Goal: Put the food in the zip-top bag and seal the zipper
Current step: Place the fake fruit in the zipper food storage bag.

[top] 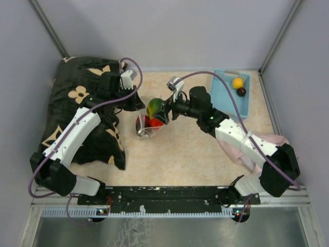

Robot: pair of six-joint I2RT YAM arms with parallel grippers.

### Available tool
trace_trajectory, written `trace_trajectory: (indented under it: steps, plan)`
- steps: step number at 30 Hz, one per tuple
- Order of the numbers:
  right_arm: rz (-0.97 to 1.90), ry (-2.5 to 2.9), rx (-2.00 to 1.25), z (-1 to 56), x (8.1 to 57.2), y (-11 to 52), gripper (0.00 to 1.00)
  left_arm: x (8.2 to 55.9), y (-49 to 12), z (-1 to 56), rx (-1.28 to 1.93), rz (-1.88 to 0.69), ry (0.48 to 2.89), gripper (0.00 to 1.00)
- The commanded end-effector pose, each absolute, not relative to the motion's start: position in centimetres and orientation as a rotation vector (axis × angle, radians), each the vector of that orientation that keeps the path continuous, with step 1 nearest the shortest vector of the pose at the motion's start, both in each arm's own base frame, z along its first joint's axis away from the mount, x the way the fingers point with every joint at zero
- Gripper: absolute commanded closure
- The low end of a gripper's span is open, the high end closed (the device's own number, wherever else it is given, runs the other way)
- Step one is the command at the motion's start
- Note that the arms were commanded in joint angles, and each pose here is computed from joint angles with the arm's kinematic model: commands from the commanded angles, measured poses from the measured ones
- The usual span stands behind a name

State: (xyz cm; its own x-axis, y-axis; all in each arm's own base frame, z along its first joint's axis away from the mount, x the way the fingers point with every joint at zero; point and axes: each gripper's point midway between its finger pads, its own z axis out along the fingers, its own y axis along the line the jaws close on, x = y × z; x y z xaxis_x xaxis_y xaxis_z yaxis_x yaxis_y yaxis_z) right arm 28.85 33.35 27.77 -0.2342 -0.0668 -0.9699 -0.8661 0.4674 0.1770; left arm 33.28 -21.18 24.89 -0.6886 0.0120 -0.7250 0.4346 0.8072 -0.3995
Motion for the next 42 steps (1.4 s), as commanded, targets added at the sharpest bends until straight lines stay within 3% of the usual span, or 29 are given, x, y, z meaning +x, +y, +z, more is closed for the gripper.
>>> trace_trajectory:
  steps: [1, 14, 31, 37, 40, 42]
  plan:
    - [0.992, 1.672, -0.867, 28.1, 28.8, 35.5, 0.41, 33.3, -21.3, 25.8, 0.336, -0.745, 2.207, 1.0]
    - [0.707, 1.911, -0.737, 22.5, 34.4, 34.7, 0.4, 33.2, -21.5, 25.7, 0.346, -0.764, 2.213, 1.0]
    - [0.89, 1.784, -0.716, 23.1, 34.8, 38.4, 0.26, 32.8, -22.3, 25.4, 0.368, -0.819, 2.223, 1.0]
    - [0.903, 1.78, -0.746, 22.1, 34.4, 38.6, 0.15, 32.7, -22.3, 25.5, 0.369, -0.828, 2.219, 1.0]
    - [0.917, 1.759, -0.755, 22.5, 34.1, 38.6, 0.03, 32.7, -22.3, 25.5, 0.37, -0.828, 2.218, 1.0]
    - [0.917, 1.753, -0.75, 22.5, 34.1, 38.5, 0.01, 32.7, -22.4, 25.5, 0.369, -0.827, 2.219, 1.0]
